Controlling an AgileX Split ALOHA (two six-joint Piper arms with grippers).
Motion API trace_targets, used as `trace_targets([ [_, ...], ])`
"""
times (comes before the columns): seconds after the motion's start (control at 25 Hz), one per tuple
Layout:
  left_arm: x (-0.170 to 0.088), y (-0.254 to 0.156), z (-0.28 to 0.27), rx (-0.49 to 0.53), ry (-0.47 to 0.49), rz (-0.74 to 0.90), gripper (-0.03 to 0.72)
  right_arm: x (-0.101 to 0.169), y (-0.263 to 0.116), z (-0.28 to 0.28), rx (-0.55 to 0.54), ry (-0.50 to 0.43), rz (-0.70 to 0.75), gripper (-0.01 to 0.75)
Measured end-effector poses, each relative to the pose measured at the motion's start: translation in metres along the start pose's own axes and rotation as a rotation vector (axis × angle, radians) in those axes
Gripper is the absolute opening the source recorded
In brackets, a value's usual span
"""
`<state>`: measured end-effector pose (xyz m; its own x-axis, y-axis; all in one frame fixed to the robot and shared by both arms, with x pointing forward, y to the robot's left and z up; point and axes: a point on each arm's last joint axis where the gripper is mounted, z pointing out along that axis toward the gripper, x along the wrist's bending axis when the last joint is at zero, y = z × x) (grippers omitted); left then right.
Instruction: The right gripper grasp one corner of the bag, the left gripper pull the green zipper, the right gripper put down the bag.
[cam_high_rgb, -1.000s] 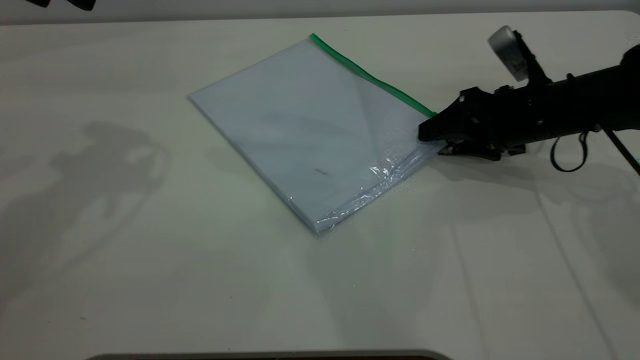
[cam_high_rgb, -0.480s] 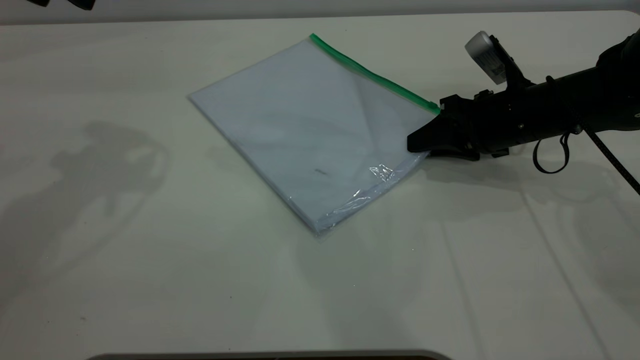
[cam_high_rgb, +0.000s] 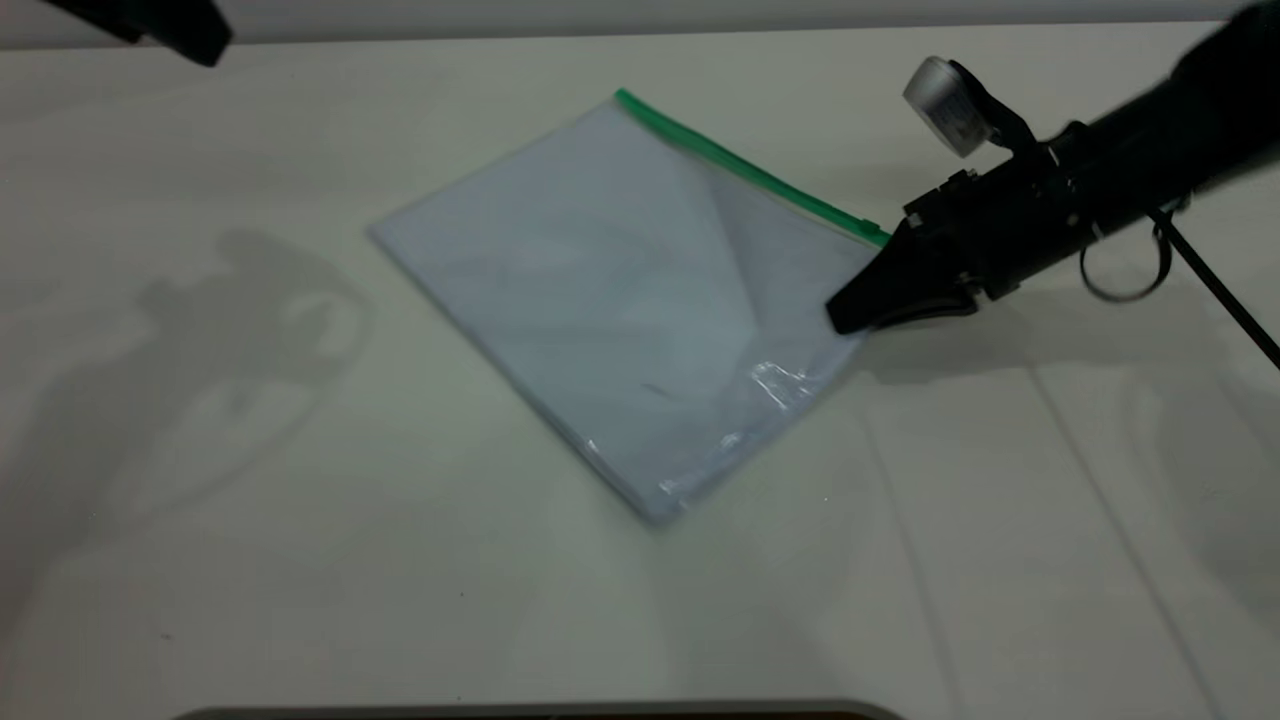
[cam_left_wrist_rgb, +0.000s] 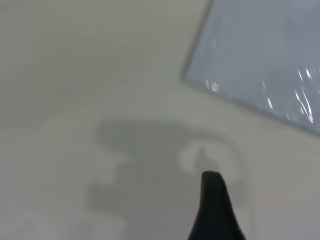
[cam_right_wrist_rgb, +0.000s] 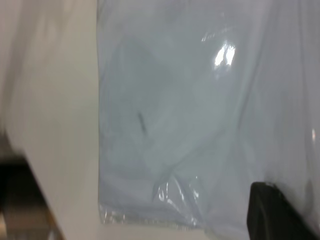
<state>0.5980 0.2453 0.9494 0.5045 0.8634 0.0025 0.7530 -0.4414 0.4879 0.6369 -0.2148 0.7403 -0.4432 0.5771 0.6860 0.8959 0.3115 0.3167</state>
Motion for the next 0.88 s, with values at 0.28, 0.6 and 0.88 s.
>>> trace_targets([
  [0.28,-0.021,0.030,0.029,-0.012,-0.040,0.135,0.589,0.004,0.042,-0.031,0.221,-0.033,-0.174,0.033],
  [0.6,-0.037,0.065,0.068,-0.046,-0.068,0.244,0.589,0.017,0.090,-0.050,0.048,-0.040,-0.184,0.033],
  [0.88,-0.048,0.103,0.099,-0.089,-0.173,0.259,0.589,0.016,0.102,-0.042,-0.074,-0.084,-0.235,0.033],
])
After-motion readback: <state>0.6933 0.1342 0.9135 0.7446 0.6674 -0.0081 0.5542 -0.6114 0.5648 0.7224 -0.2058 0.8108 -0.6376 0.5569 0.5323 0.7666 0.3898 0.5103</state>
